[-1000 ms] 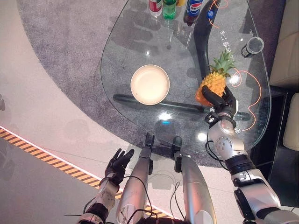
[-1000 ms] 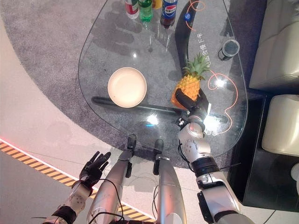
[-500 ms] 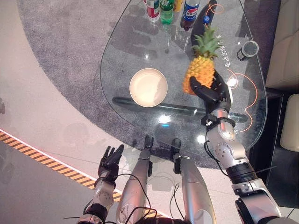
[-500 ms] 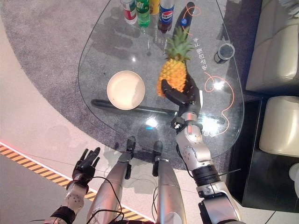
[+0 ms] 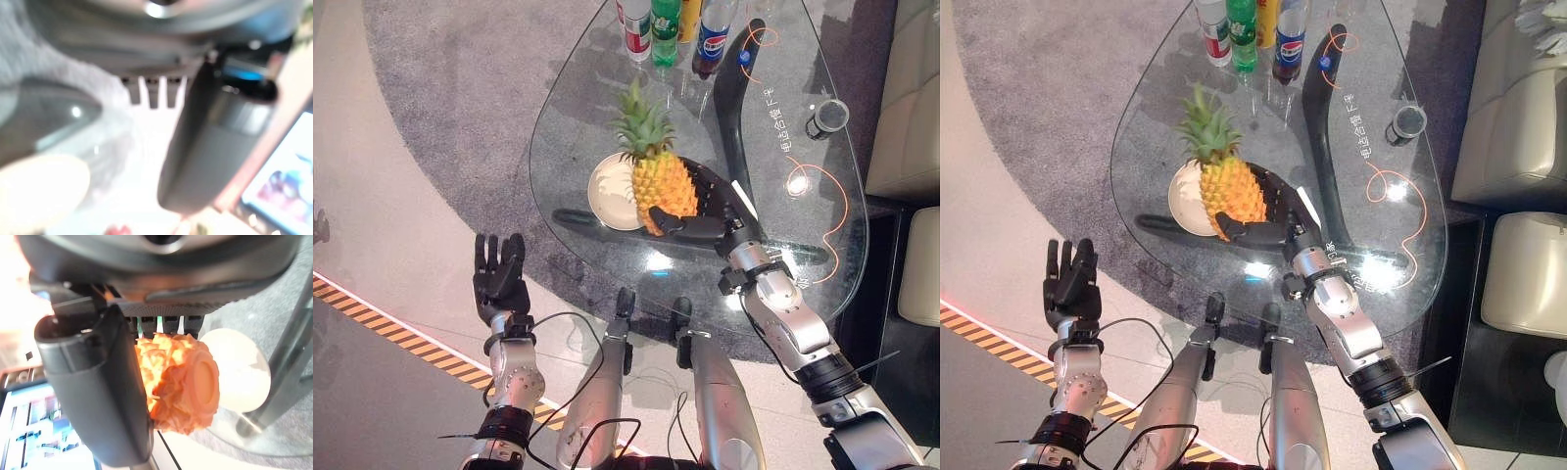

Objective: Pick up the fruit to the plate

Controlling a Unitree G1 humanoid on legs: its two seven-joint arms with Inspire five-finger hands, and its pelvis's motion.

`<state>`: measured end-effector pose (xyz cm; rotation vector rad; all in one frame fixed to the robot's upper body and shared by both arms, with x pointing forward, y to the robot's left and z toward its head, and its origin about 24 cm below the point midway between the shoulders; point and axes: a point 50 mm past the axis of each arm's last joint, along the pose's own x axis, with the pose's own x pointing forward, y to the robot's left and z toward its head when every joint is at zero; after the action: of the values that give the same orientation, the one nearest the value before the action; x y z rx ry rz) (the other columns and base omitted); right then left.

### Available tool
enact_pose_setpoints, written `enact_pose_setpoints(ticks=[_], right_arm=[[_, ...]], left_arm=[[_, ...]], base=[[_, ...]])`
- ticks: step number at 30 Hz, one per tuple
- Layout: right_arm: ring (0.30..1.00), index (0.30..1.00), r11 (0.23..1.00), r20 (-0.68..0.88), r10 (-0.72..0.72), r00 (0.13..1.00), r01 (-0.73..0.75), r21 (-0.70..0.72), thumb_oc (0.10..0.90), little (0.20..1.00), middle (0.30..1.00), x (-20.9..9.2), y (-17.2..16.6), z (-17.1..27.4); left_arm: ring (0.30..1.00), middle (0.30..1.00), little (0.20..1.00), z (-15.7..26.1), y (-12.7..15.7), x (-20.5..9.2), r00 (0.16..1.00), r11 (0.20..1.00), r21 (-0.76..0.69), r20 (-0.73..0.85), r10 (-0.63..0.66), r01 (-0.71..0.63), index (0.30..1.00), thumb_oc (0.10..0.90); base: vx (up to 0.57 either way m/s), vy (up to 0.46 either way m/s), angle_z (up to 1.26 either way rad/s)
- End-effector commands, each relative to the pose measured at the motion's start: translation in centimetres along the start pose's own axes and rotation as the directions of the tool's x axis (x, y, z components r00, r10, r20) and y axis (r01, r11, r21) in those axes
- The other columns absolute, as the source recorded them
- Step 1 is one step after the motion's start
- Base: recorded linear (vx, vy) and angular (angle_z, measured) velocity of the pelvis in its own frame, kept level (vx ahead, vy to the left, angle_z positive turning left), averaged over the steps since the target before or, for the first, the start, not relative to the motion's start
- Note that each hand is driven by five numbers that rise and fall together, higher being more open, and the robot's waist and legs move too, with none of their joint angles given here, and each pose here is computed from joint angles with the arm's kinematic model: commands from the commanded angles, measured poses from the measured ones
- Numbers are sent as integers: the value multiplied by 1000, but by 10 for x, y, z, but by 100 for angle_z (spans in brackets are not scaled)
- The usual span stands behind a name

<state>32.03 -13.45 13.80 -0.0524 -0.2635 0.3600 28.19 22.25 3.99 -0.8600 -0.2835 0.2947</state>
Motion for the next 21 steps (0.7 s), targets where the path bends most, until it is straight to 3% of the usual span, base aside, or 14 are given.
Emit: enact_pose_setpoints(ticks=[1, 11, 21], right_arm=[[300, 300, 984, 371, 180, 911, -169, -63, 100, 200, 300, 4, 26, 80], [300, 300, 978, 384, 207, 900, -189, -84, 100, 200, 300, -3, 27, 81], [300, 300, 978, 389, 208, 898, -186, -93, 100, 200, 300, -9, 23, 81]], left_arm=[[900, 900, 900, 45, -40, 11, 948, 956, 126, 145, -282, 265, 900, 800], [900, 900, 900, 37, -97, -1, 791, 777, 153, -62, -608, 610, 900, 800], [900, 900, 900, 19, -99, -14, 687, 698, 67, -263, -677, 713, 900, 800]], base=[[0, 0, 0], [0, 0, 0], [-1, 1, 0]])
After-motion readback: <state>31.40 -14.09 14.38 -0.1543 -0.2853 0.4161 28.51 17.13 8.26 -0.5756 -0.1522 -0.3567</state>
